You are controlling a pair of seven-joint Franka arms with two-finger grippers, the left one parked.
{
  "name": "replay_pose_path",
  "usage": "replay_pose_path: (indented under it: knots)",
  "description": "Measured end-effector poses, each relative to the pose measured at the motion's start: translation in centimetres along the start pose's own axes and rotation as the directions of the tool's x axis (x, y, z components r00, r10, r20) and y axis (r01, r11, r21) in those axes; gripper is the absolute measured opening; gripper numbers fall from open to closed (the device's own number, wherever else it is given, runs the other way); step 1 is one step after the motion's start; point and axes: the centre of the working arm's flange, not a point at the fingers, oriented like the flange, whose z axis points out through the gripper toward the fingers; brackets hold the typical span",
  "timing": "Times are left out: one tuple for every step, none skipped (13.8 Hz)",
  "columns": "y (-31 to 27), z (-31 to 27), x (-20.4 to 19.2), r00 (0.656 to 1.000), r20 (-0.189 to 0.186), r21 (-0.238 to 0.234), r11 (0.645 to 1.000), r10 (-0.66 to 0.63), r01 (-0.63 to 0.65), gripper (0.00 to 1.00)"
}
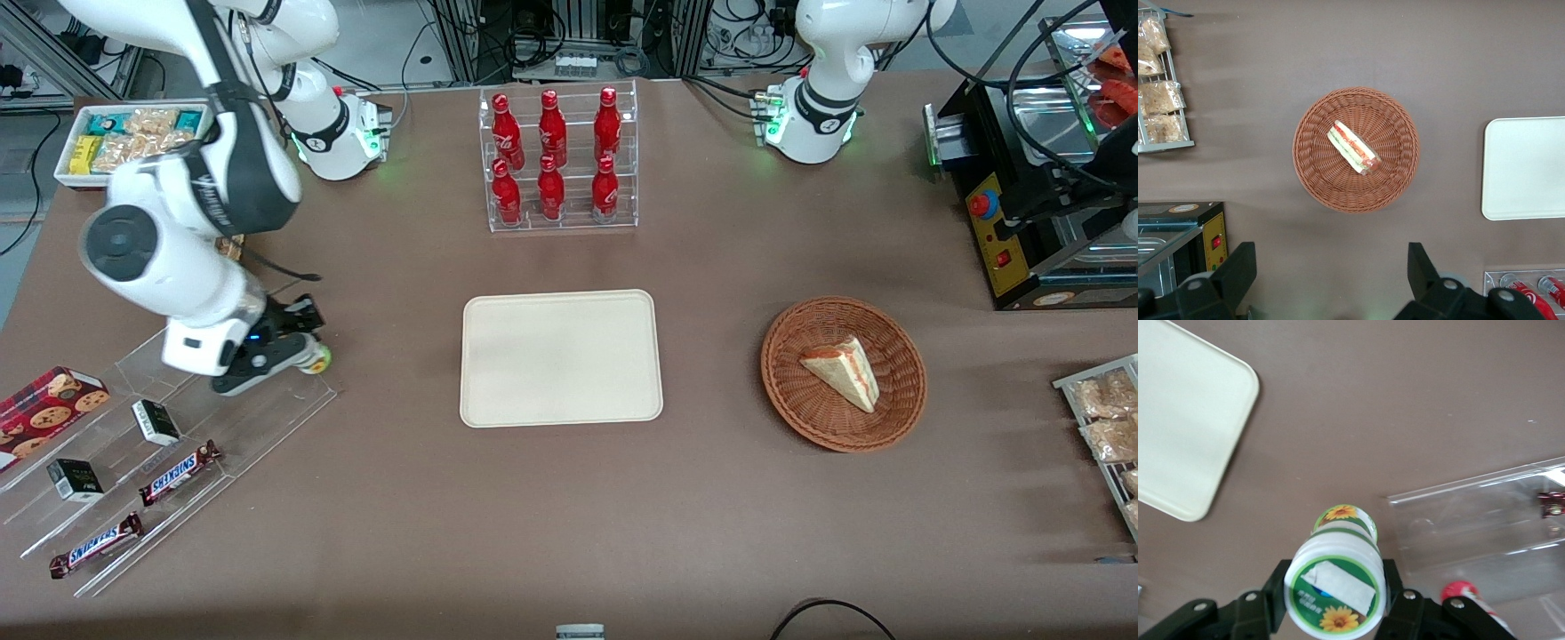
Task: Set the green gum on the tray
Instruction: 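Lift the gum jar off the stand and carry it over the cream tray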
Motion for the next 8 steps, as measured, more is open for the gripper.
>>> replay_pose_path:
  knots:
    - [-1.4,0.2,0.5,1.000,0.002,-0.002,1.000,0.017,-0.017,0.59]
    - [-2.8,0.2,1.1,0.999,0.003,-0.005,0.999,0.035,-0.035,0.59]
    - [-4.2,0.3,1.7,0.999,0.002,-0.008,0.998,0.054,-0.054,0.59]
    - [-5.5,0.5,2.2,0.997,0.003,-0.011,0.997,0.075,-0.075,0.59]
    - [-6.8,0.8,2.7,0.995,0.007,-0.013,0.995,0.097,-0.097,0.59]
    - [-7.9,1.2,3.1,0.993,0.011,-0.017,0.993,0.118,-0.118,0.59]
    - [-8.9,1.7,3.6,0.990,0.017,-0.020,0.990,0.141,-0.141,0.59]
    - [-9.8,2.2,3.9,0.986,0.022,-0.021,0.986,0.164,-0.163,0.59]
